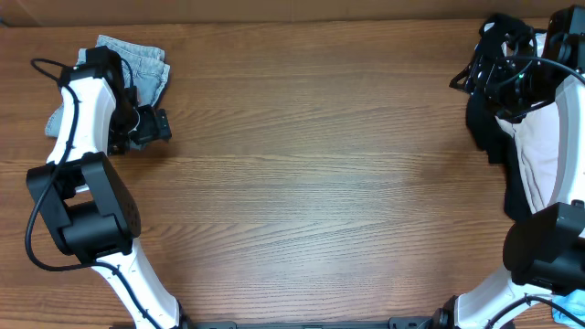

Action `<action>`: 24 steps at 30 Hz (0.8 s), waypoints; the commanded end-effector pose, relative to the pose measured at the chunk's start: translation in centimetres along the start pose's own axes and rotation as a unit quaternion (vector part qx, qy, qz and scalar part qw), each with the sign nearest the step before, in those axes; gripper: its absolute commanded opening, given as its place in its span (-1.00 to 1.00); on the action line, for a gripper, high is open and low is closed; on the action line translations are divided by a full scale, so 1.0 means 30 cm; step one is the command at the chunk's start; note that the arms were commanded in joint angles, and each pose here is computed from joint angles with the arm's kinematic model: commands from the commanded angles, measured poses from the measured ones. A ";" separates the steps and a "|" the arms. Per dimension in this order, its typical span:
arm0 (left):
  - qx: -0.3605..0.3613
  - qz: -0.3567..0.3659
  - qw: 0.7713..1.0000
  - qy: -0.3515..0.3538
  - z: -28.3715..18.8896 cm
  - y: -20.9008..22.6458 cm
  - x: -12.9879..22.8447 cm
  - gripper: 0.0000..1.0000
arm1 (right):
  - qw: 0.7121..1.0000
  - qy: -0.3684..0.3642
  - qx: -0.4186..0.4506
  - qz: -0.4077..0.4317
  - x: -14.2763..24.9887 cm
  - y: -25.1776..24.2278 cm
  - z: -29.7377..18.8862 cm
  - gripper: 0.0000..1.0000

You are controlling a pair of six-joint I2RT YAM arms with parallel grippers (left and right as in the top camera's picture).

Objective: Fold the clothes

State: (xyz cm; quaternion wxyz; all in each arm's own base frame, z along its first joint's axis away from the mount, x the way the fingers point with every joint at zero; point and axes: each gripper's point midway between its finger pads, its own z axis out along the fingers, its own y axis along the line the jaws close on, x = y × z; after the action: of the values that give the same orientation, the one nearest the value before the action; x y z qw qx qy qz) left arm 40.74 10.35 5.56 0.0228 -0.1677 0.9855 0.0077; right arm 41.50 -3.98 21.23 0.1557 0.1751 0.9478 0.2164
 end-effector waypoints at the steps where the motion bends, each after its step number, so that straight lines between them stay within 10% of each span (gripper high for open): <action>1: -0.032 0.016 0.999 -0.023 0.040 0.045 -0.023 1.00 | 1.000 0.004 0.003 -0.004 0.009 0.001 0.007 0.74; 24: -0.016 -0.013 0.971 -0.236 0.087 0.024 -0.316 1.00 | 1.000 0.009 0.003 0.000 0.017 -0.001 0.007 0.73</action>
State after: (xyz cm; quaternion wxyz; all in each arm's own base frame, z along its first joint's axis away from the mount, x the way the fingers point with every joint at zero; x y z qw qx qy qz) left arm 49.00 13.78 2.97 0.2348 -0.1557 0.9573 0.0647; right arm 41.22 -3.94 21.13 0.1492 0.1772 0.9486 0.2158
